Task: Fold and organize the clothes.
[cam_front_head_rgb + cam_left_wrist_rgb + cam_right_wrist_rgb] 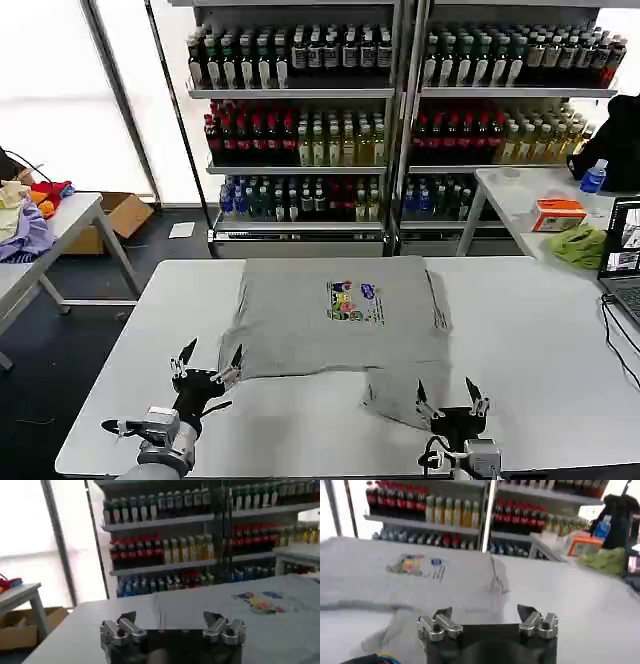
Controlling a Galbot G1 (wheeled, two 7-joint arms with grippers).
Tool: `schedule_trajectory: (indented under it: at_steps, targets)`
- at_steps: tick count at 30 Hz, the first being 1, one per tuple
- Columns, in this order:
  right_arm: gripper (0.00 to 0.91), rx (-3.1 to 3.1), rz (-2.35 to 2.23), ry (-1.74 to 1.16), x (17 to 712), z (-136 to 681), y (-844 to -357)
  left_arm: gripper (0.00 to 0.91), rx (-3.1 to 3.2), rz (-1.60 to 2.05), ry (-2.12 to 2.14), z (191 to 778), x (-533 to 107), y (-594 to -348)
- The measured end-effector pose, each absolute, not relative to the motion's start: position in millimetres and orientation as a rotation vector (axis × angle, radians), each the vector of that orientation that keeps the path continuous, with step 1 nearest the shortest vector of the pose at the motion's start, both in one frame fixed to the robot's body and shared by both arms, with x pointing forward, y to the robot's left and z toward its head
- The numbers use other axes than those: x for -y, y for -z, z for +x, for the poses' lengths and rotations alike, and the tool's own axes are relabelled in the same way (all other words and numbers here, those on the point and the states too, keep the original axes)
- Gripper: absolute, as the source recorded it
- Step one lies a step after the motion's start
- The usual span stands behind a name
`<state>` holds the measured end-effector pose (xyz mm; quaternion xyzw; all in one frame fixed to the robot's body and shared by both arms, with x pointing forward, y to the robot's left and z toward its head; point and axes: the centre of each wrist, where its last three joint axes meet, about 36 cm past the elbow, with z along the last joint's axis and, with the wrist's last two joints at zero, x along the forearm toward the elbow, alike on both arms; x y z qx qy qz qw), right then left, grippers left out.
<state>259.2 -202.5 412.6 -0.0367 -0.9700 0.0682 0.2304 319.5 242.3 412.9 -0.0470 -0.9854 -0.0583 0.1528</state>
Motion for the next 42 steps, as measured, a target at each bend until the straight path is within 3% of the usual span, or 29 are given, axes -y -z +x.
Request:
schedule_trajectory:
  at_steps: [27, 29, 30, 31, 32, 33, 34, 36, 37, 42]
  targets:
    - [0.907, 2.592, -0.12, -0.144, 193, 243, -399, 0.907, 2.631, -0.163, 0.097, 342, -254, -388]
    - [0.907, 2.592, -0.121, -0.133, 192, 243, -397, 0.877, 2.624, -0.166, 0.092, 342, -253, -387]
    - [0.907, 2.59, -0.121, -0.13, 192, 243, -396, 0.776, 2.622, -0.166, 0.091, 342, -254, -386]
    - [0.907, 2.59, -0.12, -0.127, 192, 244, -395, 0.595, 2.618, -0.167, 0.092, 342, -254, -386]
    - [0.907, 2.589, -0.12, -0.123, 192, 244, -394, 0.292, 2.614, -0.167, 0.093, 342, -255, -385]
    - [0.867, 2.589, -0.118, -0.118, 193, 245, -392, 0.181, 2.609, -0.167, 0.093, 342, -255, -384]
    - [0.433, 2.587, -0.115, -0.115, 192, 245, -392, 0.06, 2.606, -0.169, 0.093, 342, -255, -383]
    - [0.04, 2.583, -0.108, -0.109, 192, 245, -389, 0.04, 2.599, -0.171, 0.099, 342, -256, -381]
    - [0.0, 2.582, -0.105, -0.108, 192, 244, -387, 0.01, 2.598, -0.172, 0.101, 341, -256, -381]
    - [0.0, 2.58, -0.089, -0.095, 191, 244, -379, 0.01, 2.588, -0.182, 0.106, 339, -254, -379]
